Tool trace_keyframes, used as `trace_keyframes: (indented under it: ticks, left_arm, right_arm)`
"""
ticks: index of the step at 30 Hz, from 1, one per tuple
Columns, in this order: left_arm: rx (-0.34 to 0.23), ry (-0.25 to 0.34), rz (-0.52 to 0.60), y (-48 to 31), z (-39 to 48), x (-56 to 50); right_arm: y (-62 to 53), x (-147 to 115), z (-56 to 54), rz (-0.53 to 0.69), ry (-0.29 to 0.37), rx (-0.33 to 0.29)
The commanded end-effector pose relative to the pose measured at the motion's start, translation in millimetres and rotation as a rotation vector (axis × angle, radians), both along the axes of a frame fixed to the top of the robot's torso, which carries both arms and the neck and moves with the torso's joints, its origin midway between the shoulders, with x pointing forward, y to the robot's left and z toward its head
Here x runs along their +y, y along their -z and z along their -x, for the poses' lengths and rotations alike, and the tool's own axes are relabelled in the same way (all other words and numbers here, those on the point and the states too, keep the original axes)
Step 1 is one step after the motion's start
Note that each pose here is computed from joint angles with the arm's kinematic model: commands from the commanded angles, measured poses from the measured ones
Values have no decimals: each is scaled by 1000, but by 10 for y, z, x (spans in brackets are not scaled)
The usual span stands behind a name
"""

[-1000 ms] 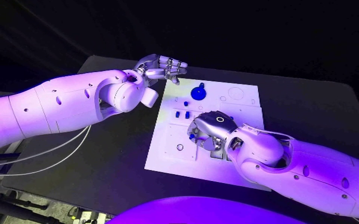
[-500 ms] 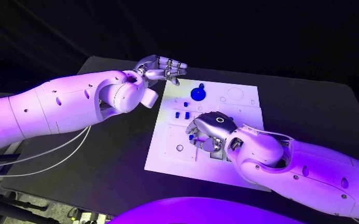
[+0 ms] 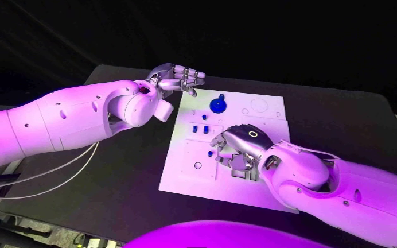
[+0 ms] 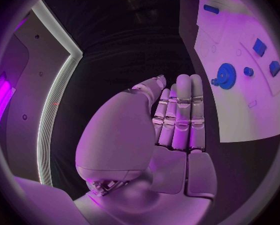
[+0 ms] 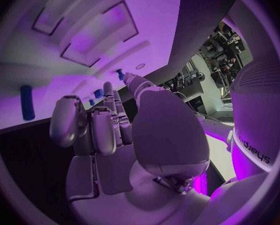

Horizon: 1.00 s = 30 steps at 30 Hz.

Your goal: Assemble the parts on the task board

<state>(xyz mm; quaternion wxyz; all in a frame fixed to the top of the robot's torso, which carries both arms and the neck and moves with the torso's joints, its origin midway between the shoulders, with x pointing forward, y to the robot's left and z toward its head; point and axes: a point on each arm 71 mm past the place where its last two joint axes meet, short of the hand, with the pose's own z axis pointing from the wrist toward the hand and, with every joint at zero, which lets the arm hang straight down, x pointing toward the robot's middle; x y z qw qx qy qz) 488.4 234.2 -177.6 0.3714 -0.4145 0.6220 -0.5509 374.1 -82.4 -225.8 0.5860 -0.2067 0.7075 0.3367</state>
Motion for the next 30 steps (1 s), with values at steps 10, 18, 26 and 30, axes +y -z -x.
trace_keyframes:
  ticks: [10,18,26,30]
  left_arm:
    - [1,21,10,-7,5,-11]
    - [1,26,11,-5,2,-28]
    - [1,23,9,-3,-1,-18]
    - [1,23,9,-4,0,-18]
  right_arm:
    - [-393,-706,-365,90,127,0]
    - [-347,-811,-485,177,151,8]
    - [-234,-767,-507,231,138,34]
    - [-197,-728,-510,224,133,31]
